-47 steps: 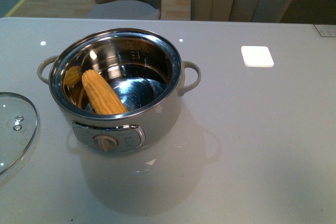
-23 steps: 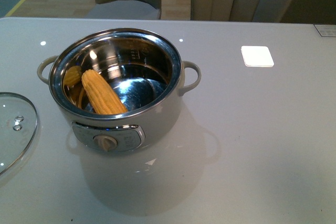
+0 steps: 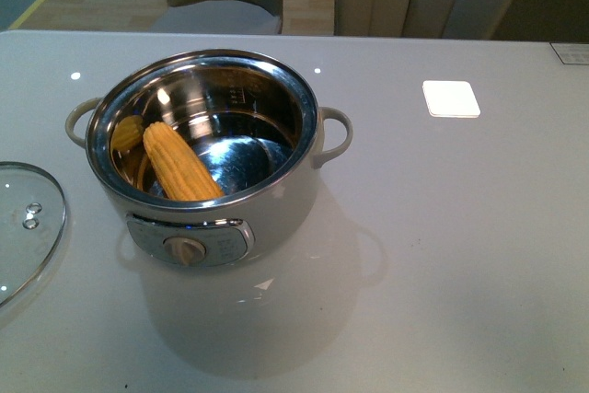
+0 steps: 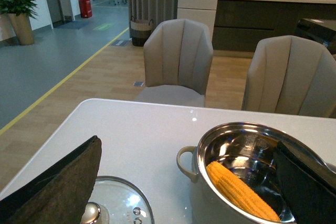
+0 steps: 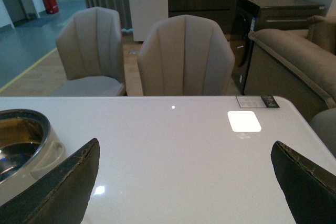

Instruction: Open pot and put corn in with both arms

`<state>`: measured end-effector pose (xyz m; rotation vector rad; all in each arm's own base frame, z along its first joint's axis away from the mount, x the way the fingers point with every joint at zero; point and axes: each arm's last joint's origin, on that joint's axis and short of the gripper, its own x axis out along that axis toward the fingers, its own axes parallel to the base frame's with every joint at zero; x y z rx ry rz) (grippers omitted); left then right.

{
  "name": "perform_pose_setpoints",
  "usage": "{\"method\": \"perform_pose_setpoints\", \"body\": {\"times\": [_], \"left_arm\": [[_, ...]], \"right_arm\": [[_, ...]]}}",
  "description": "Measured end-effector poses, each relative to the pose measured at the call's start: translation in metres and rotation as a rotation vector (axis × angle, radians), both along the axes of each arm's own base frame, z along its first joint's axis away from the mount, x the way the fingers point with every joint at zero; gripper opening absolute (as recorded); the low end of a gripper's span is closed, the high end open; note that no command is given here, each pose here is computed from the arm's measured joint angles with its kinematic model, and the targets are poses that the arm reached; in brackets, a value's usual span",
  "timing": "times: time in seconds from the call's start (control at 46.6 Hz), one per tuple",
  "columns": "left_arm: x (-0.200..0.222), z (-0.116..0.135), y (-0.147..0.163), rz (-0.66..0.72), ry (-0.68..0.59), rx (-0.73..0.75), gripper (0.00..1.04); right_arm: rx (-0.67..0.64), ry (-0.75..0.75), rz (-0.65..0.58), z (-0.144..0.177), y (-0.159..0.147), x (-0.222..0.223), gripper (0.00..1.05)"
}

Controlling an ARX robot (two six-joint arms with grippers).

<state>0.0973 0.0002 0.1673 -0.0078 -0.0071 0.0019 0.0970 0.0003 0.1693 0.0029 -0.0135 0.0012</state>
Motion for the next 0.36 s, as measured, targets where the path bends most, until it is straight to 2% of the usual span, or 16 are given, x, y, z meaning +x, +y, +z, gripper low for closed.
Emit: {"method": "perform_pose_setpoints", "body": {"times": [0.364], "left_arm": [[0.0,0.0,0.0,0.0,0.0,0.0,0.98]], "right_arm": [[0.0,0.0,0.0,0.0,0.0,0.0,0.96]]}}
